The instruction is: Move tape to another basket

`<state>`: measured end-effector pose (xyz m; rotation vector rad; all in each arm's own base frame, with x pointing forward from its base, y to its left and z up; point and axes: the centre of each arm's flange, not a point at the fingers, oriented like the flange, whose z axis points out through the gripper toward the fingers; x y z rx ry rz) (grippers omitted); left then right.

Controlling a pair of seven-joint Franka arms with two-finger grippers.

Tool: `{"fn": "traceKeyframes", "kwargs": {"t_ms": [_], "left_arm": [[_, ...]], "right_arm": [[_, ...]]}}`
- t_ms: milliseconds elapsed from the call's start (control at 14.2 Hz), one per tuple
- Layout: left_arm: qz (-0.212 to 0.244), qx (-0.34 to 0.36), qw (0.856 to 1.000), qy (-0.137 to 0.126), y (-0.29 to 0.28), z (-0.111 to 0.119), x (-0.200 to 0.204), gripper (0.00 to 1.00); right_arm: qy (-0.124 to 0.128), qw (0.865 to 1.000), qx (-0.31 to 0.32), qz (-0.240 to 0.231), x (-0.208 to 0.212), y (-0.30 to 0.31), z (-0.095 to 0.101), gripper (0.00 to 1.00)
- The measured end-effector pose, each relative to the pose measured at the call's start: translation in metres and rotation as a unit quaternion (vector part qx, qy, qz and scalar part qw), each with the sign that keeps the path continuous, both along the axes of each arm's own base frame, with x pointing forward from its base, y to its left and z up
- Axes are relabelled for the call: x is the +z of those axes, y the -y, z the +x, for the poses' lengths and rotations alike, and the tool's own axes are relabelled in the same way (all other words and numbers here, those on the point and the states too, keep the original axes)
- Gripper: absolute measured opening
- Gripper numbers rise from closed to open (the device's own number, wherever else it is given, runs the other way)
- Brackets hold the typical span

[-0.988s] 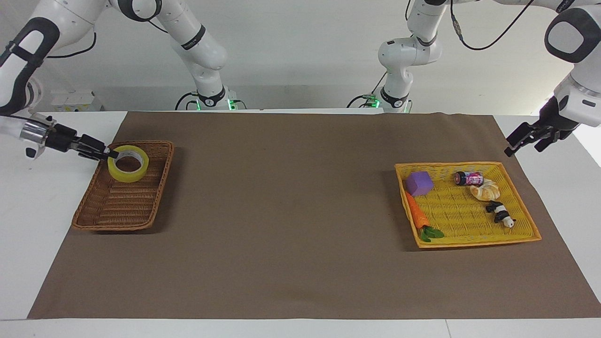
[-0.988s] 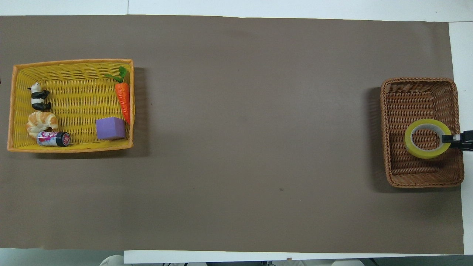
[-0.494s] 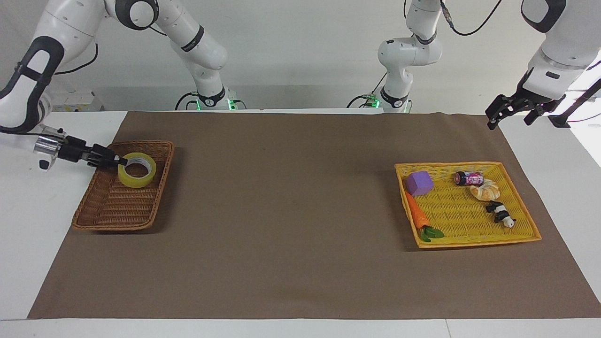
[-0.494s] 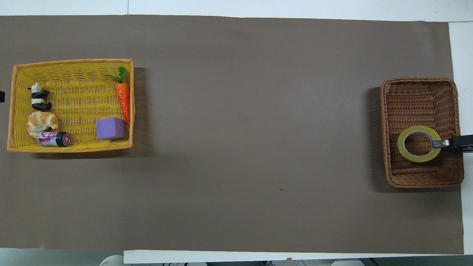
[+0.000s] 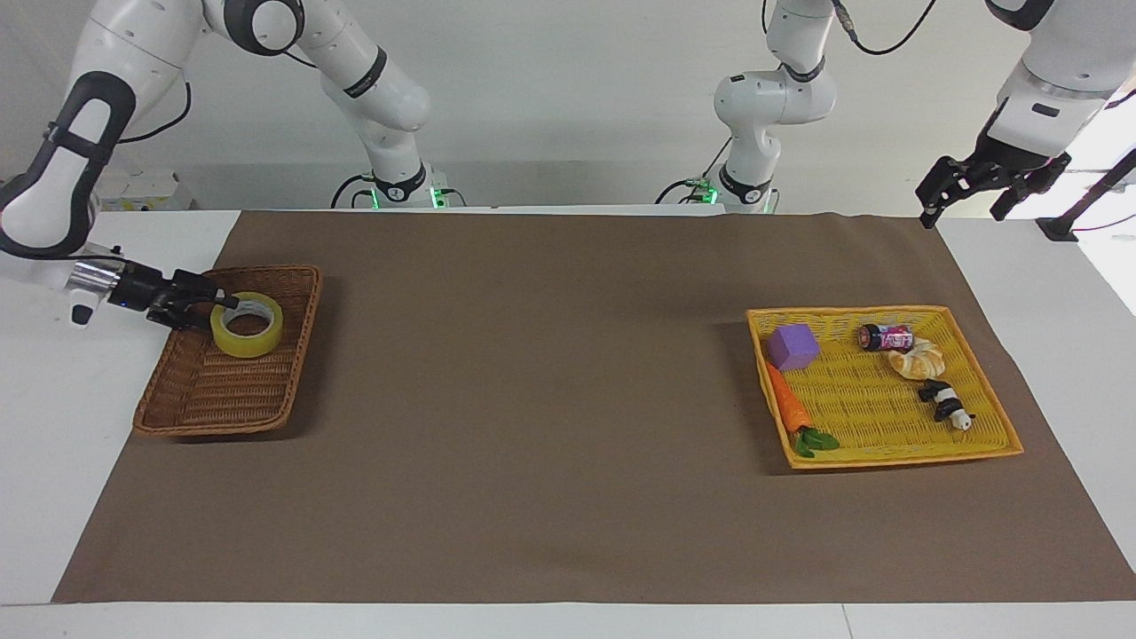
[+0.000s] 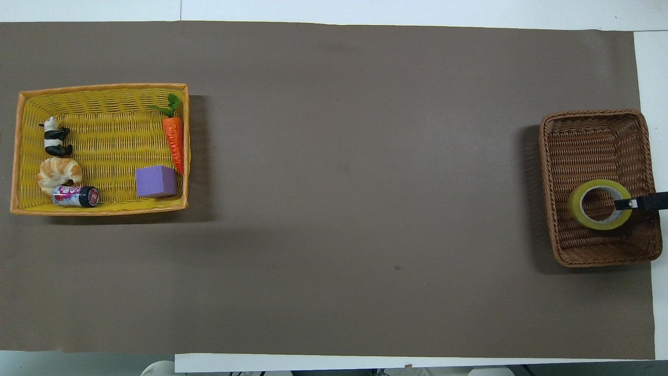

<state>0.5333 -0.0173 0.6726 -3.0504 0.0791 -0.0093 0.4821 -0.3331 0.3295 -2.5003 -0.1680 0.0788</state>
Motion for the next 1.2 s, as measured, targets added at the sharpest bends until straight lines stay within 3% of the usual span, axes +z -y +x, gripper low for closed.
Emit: {"fn": "traceKeyframes", "kwargs": {"t_ms": [141,353,494,635,847,988,1200], "left_arm": [[-0.019,-0.001,1.0,-0.002,0.003,0.0,-0.001,1.0],[-0.042,0.001,0.999,-0.005,0.004,0.0,-0.003,1.0],[-0.044,0.0,0.999,-0.01,0.004,-0.001,-0.005,1.0],[-0.045,-0.002,0.999,-0.016,0.007,-0.002,-0.009,1.0],[-0.044,-0.005,0.999,-0.027,0.011,-0.003,-0.017,1.0],[-0.044,-0.004,0.999,-0.028,0.01,-0.005,-0.018,1.0],[-0.045,-0.001,0.999,-0.026,0.007,-0.007,-0.015,1.0]], "right_arm": [[0.013,0.996,0.054,-0.072,0.034,-0.017,0.019,1.0],[0.044,0.974,0.145,-0.168,0.102,-0.072,0.046,1.0],[0.055,0.961,0.166,-0.213,0.14,-0.105,0.054,1.0],[0.054,0.958,0.139,-0.246,0.171,-0.134,0.058,1.0],[0.013,0.952,0.043,-0.304,0.213,-0.172,0.054,1.0],[-0.021,0.949,-0.022,-0.313,0.242,-0.188,0.045,1.0],[-0.033,0.947,-0.051,-0.316,0.275,-0.202,0.04,1.0]]}}
